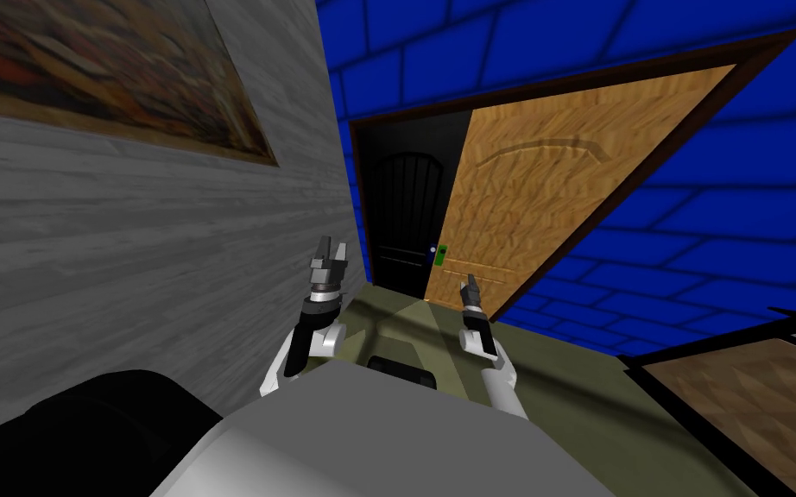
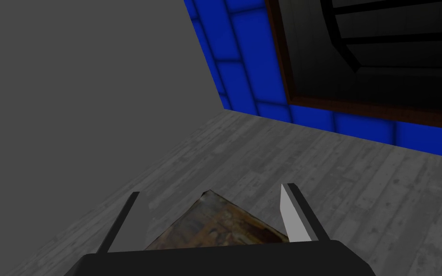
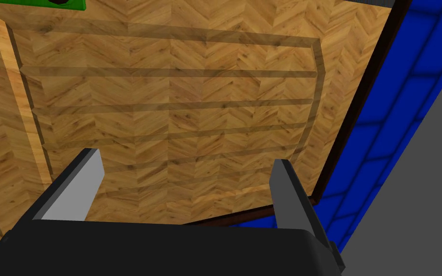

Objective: Pull the door open

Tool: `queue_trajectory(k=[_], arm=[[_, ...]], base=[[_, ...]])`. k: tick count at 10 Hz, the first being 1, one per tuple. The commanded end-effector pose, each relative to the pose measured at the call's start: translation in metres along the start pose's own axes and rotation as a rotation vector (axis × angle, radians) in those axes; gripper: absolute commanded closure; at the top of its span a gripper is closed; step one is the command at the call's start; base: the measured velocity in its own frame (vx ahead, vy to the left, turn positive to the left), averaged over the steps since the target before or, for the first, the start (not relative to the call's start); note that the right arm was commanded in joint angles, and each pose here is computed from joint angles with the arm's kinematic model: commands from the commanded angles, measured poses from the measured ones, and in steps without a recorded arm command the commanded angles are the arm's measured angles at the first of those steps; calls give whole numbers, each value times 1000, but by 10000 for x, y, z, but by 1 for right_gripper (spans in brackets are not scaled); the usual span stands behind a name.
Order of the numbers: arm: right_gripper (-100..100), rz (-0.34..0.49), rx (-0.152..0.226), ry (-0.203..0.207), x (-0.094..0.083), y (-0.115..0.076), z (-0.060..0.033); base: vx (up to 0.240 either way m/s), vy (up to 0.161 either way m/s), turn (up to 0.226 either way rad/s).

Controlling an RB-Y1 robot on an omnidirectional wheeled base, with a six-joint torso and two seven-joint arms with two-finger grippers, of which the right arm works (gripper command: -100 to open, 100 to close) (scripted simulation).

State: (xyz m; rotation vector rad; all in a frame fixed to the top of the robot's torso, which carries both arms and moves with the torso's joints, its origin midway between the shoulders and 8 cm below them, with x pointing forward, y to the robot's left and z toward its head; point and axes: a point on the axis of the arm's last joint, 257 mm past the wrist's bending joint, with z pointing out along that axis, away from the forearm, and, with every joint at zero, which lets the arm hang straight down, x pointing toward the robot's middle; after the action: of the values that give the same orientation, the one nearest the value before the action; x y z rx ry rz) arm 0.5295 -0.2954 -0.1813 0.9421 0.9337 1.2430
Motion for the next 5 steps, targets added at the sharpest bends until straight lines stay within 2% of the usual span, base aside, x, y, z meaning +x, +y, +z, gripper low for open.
queue_trajectory(k=[1,2,3,5], arm=[[-100,2,20,-3,-18,-109,44],[-100,3,25,-4,-27,-143,99],[-100,3,41,-5,-31,-214,73],[-100,6,70,-10,-55,-365,144]], base=[[64,4,7],[87,-4,11],[61,-3,8],[64,1,11]])
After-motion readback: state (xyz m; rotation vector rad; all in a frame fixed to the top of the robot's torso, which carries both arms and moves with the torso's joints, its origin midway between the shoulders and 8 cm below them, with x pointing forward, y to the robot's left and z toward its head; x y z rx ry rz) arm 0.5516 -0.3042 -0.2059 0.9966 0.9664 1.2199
